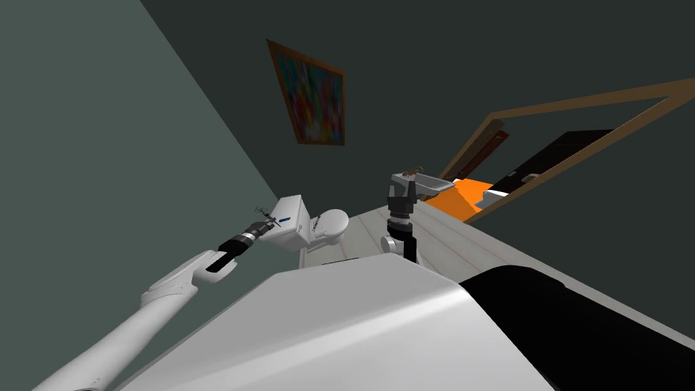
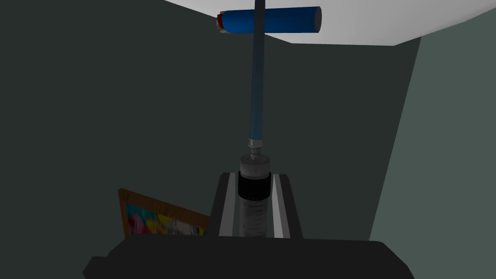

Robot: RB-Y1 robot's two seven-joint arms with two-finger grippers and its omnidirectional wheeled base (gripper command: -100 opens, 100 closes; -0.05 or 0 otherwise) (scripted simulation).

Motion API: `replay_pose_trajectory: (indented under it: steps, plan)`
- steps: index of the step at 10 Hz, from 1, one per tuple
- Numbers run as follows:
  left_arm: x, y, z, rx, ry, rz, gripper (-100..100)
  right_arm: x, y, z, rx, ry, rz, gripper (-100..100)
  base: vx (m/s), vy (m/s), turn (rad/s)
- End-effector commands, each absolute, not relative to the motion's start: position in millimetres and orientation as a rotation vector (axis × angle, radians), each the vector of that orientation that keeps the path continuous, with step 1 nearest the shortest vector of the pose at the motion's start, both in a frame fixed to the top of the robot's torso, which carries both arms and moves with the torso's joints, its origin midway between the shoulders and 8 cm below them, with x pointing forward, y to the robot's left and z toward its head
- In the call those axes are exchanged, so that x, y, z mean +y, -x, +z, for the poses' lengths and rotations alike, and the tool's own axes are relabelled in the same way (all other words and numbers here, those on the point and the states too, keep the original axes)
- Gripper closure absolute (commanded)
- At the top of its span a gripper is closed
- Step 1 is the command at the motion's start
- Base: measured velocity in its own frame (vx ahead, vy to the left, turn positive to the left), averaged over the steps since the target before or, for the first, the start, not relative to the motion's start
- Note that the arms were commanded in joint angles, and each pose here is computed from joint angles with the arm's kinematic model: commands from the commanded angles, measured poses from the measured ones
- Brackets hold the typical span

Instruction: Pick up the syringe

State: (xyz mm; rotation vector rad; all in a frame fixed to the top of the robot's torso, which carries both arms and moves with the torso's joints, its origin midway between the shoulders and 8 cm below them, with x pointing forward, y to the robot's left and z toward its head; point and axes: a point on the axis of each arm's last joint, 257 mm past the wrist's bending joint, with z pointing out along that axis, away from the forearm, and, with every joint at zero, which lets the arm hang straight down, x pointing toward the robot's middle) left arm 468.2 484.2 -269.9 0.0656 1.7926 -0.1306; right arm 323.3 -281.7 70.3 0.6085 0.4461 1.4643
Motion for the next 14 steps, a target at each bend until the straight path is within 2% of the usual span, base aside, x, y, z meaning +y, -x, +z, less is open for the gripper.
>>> replay_pose_trajectory:
  steps: [1,8,14]
  plan:
    - [482.4,-457.6,-264.8,1.773,-0.064,-0.132,100,-281.7,-323.3,70.3,0.446,-0.609,1.464,0,0.102,0.014,0.113]
    - [468.3,-406.7,-277.2,1.804,-0.081,-0.152,100,-281.8,-323.3,70.3,0.446,-0.608,1.464,0,0.07,0.004,0.027]
    - [454.2,-370.5,-252.7,1.769,-0.115,-0.151,100,-281.8,-323.3,70.3,0.446,-0.609,1.464,0,0.084,0.005,0.054]
